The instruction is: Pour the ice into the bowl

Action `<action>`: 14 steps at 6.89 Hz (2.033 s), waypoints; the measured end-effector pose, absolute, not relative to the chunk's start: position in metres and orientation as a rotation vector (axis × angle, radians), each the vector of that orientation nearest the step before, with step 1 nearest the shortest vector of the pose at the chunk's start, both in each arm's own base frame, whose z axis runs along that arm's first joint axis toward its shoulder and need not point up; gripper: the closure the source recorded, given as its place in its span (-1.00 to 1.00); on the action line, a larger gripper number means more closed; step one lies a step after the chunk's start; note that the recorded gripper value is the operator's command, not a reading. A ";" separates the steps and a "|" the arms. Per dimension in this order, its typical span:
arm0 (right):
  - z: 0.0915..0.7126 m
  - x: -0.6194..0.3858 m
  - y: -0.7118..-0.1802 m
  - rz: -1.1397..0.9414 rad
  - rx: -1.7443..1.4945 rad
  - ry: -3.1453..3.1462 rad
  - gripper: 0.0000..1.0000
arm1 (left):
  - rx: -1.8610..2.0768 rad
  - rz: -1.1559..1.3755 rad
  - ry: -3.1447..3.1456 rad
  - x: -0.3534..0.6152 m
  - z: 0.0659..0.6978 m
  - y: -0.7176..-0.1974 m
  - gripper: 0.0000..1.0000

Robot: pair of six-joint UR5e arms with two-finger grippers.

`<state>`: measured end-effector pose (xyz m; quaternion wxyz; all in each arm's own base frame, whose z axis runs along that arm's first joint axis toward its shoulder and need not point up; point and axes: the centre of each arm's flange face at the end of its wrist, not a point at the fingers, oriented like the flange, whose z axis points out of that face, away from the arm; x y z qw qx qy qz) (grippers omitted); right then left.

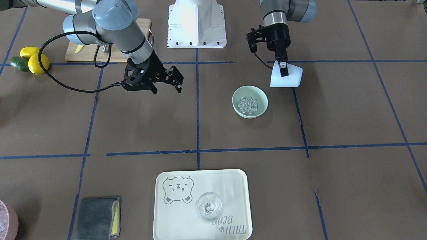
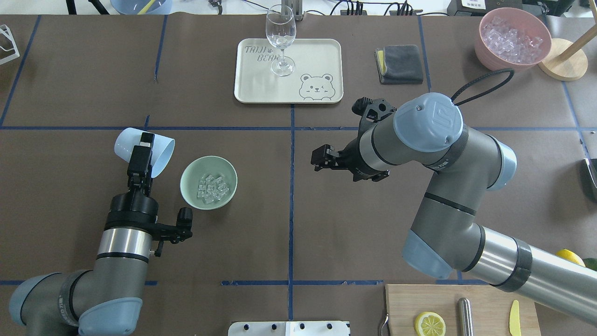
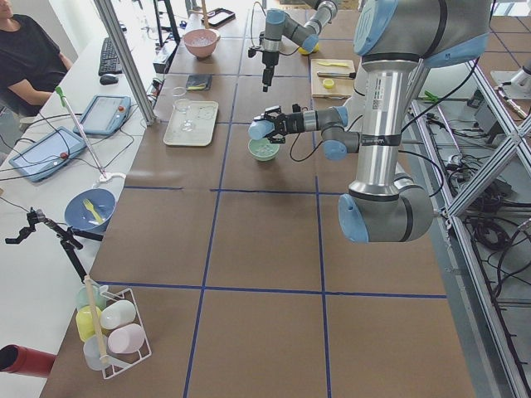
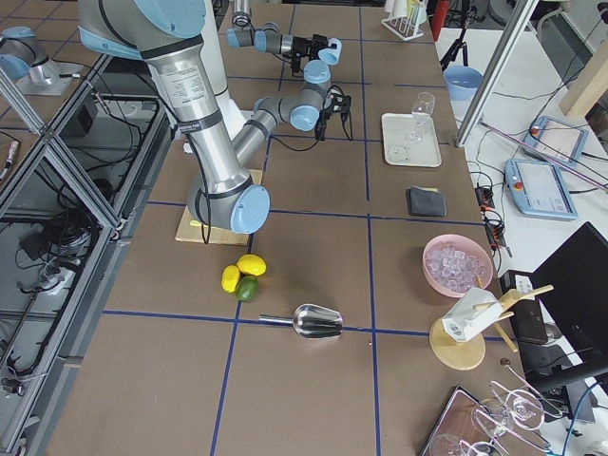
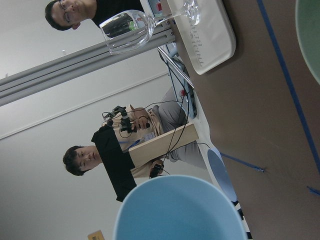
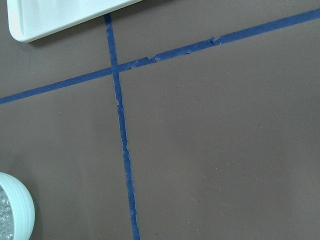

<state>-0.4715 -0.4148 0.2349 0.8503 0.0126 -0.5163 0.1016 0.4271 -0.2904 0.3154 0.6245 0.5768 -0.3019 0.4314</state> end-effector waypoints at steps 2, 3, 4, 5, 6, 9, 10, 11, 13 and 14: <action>0.234 -0.472 -0.414 0.216 0.025 -1.088 -1.00 | 1.364 1.004 -0.554 0.411 0.289 -0.287 1.00; 0.234 -0.472 -0.414 0.218 0.025 -1.088 -1.00 | 1.372 1.020 -0.501 0.406 0.284 -0.286 1.00; 0.234 -0.473 -0.414 0.218 0.026 -1.088 -1.00 | 1.372 1.031 -0.455 0.403 0.285 -0.287 1.00; 0.233 -0.473 -0.413 0.218 0.026 -1.088 -1.00 | 1.373 0.990 -0.396 0.400 0.289 -0.288 1.00; 0.232 -0.473 -0.413 0.218 0.027 -1.089 -1.00 | 1.371 0.893 -0.295 0.396 0.296 -0.288 1.00; 0.231 -0.474 -0.413 0.218 0.027 -1.091 -1.00 | 1.282 0.518 0.050 0.358 0.368 -0.280 1.00; 0.231 -0.474 -0.413 0.219 0.027 -1.091 -1.00 | 1.265 0.423 0.142 0.336 0.398 -0.275 1.00; 0.231 -0.474 -0.413 0.219 0.026 -1.090 -1.00 | 1.260 0.360 0.219 0.318 0.428 -0.271 1.00; 0.232 -0.475 -0.413 0.220 0.025 -1.088 -1.00 | 1.267 0.261 0.394 0.283 0.504 -0.265 1.00; 0.233 -0.476 -0.413 0.219 0.024 -1.087 -1.00 | 1.269 0.200 0.490 0.260 0.534 -0.264 1.00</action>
